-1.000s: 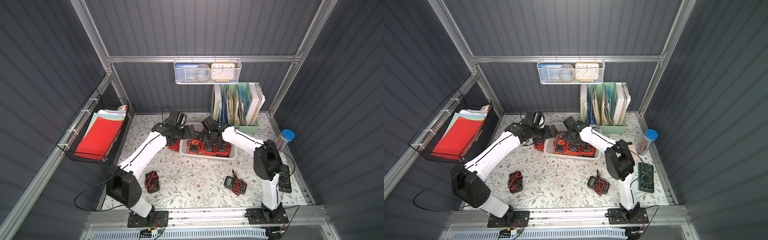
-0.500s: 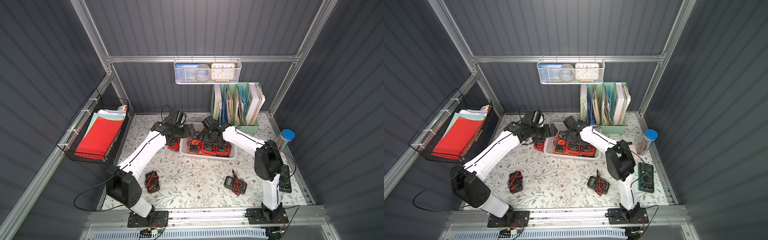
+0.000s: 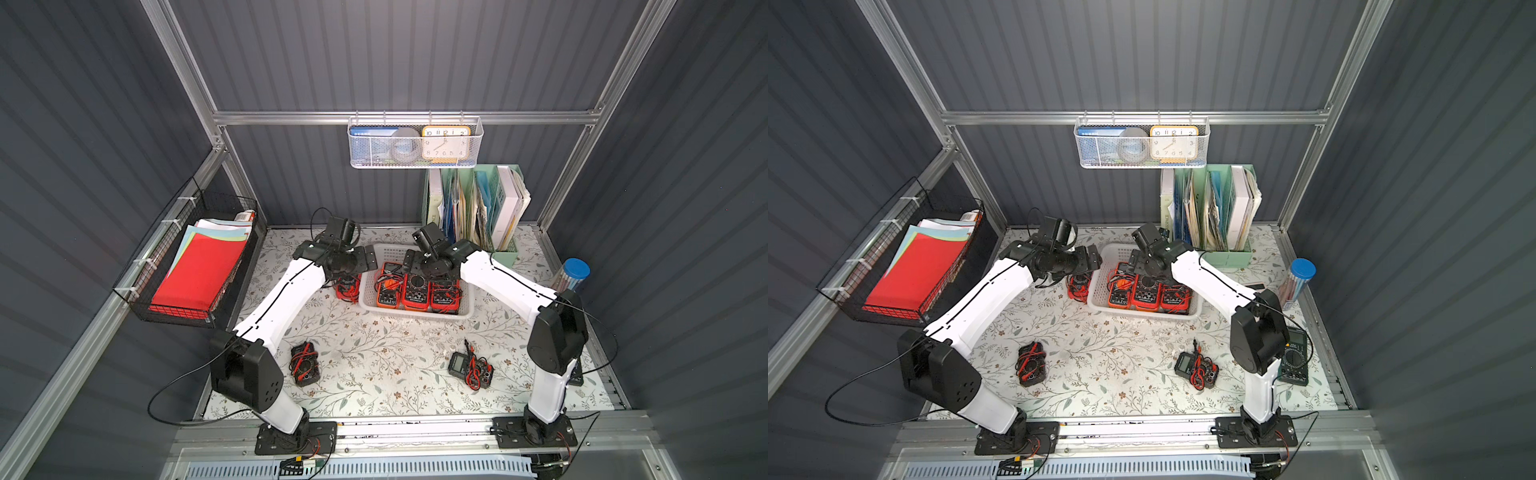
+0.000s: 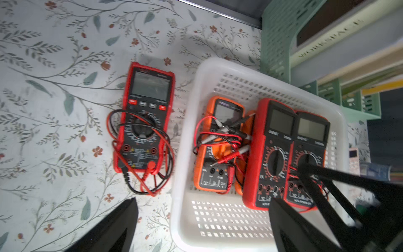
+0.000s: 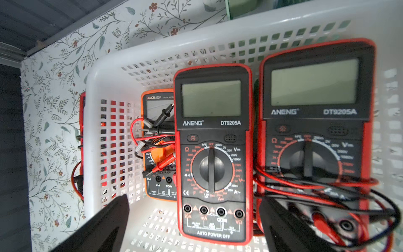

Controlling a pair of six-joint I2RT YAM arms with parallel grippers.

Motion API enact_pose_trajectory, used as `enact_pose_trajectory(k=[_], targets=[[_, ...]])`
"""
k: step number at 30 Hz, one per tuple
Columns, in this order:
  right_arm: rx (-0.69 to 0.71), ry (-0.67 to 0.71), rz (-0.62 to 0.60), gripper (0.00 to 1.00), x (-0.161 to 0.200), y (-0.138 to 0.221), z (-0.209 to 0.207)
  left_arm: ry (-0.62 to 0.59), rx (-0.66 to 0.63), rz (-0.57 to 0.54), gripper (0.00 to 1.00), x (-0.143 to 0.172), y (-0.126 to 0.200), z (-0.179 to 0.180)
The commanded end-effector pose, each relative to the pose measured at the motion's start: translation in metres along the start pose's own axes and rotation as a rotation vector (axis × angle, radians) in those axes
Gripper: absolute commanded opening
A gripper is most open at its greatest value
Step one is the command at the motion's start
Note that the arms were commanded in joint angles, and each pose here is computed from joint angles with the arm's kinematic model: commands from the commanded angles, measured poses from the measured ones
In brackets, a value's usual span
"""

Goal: Put the multimeter into the basket
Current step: Place the multimeter in the basket, then pick up the multimeter from the center of the board.

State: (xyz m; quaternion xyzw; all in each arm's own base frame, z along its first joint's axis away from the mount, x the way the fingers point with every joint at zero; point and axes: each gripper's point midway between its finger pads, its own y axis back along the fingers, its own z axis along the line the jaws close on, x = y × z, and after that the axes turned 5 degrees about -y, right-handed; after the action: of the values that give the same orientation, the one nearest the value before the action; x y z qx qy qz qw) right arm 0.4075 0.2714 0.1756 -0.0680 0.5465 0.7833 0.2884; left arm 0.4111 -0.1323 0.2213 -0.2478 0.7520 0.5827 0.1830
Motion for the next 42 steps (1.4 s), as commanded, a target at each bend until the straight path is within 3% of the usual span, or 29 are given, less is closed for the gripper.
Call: enact_pose_trajectory(k=[1,13,28,31,37,42], targets=[[-0.076,0.003,-0.005,0.99,0.000,0.022,0.008,-0.005,-0.085,0.041,0.99,0.000,-0.010,0.034],[-0.145,0.007,-0.017,0.99,0.021,0.057,-0.016,-0.071,-0.166,0.287,0.99,0.041,-0.086,0.090],[-0.108,0.006,0.015,0.99,0.034,0.048,-0.032,-0.083,-0.026,0.350,0.99,0.060,-0.134,0.078],[-0.107,0.005,0.020,0.99,0.034,0.047,-0.031,-0.103,-0.060,0.363,0.99,0.062,-0.142,0.086],[-0.113,-0.003,0.015,0.99,0.032,0.049,-0.029,-0.061,-0.269,0.437,0.99,0.075,-0.147,0.122],[-0.119,-0.003,0.014,0.99,0.032,0.052,-0.027,-0.019,-0.307,0.415,0.99,0.072,-0.139,0.141]])
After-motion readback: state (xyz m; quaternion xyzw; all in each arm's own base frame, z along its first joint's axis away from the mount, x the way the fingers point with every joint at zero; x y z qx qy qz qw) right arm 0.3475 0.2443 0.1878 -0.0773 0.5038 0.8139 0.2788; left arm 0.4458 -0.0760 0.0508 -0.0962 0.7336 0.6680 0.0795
